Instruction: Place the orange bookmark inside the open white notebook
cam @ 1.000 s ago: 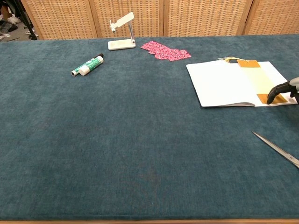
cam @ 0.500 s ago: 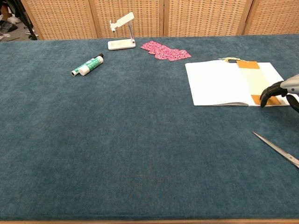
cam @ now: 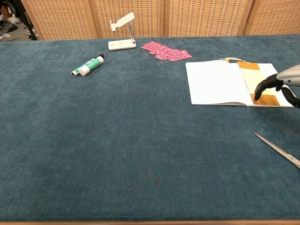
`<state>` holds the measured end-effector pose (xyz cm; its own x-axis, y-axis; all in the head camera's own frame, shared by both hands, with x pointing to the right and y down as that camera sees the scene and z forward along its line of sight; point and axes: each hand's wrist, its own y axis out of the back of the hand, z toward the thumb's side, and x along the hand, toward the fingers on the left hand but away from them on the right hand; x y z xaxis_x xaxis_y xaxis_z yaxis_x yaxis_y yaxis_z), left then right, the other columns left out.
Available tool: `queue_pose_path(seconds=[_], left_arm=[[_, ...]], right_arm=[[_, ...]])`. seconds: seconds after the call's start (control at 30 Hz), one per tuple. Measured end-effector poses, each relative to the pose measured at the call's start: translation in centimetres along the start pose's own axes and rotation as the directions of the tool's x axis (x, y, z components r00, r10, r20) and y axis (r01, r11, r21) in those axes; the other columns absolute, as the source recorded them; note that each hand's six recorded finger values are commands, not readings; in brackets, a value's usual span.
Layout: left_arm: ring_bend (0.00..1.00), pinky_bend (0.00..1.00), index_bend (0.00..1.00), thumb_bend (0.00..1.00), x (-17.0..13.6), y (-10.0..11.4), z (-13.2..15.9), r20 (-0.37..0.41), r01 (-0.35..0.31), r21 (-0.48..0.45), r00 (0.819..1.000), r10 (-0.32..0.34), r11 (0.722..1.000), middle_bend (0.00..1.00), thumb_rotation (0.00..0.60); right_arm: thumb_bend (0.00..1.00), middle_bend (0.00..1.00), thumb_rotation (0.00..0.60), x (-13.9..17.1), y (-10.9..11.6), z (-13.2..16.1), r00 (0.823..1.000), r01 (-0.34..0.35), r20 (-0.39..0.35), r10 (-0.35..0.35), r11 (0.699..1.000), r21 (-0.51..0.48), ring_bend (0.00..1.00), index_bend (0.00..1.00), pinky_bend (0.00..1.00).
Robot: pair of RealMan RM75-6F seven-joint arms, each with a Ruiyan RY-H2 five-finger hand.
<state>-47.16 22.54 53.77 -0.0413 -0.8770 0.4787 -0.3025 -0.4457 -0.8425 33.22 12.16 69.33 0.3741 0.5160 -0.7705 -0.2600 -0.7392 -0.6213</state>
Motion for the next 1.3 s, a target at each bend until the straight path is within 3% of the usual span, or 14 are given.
queue_pose_path(seconds=[0.23,0.5,0.77,0.97,1.3], left_arm=[[0.0,0.0,0.0,0.0,0.0,0.0,0.0,-0.001,-0.003,-0.001,1.0,0.003,1.0,0.0,0.6],[0.0,0.0,0.0,0.0,0.1,-0.1,0.1,-0.001,0.002,0.001,1.0,-0.002,1.0,0.0,0.6],[0.0,0.0,0.0,0.0,0.3,-0.1,-0.1,-0.01,0.002,-0.001,1.0,-0.002,1.0,0.0,0.6],[0.0,0.0,0.0,0.0,0.4,0.0,-0.3,-0.017,0.001,-0.005,1.0,-0.001,1.0,0.0,0.6],[0.0,0.0,0.0,0.0,0.5,-0.1,-0.3,-0.02,0.004,-0.004,1.0,-0.004,1.0,0.0,0.6]], right_arm=[[1.0,0.19,0.6,0.6,3.5,0.0,0.996,0.09,-0.004,-0.091,0.992,-0.084,0.11,0.22,0.22],[1.0,0.19,0.6,-1.5,6.2,-1.9,0.983,0.172,0.1,-0.156,0.969,-0.18,0.11,0.22,0.23],[1.0,0.19,0.6,-5.7,5.5,-4.0,0.966,0.166,0.235,-0.111,0.959,-0.229,0.11,0.22,0.23],[1.0,0.19,0.6,-7.2,5.0,-5.4,0.949,0.162,0.304,-0.086,0.959,-0.235,0.11,0.22,0.23],[1.0,0.19,0.6,-8.4,3.6,-5.9,0.938,0.137,0.341,-0.057,0.967,-0.217,0.11,0.22,0.23]])
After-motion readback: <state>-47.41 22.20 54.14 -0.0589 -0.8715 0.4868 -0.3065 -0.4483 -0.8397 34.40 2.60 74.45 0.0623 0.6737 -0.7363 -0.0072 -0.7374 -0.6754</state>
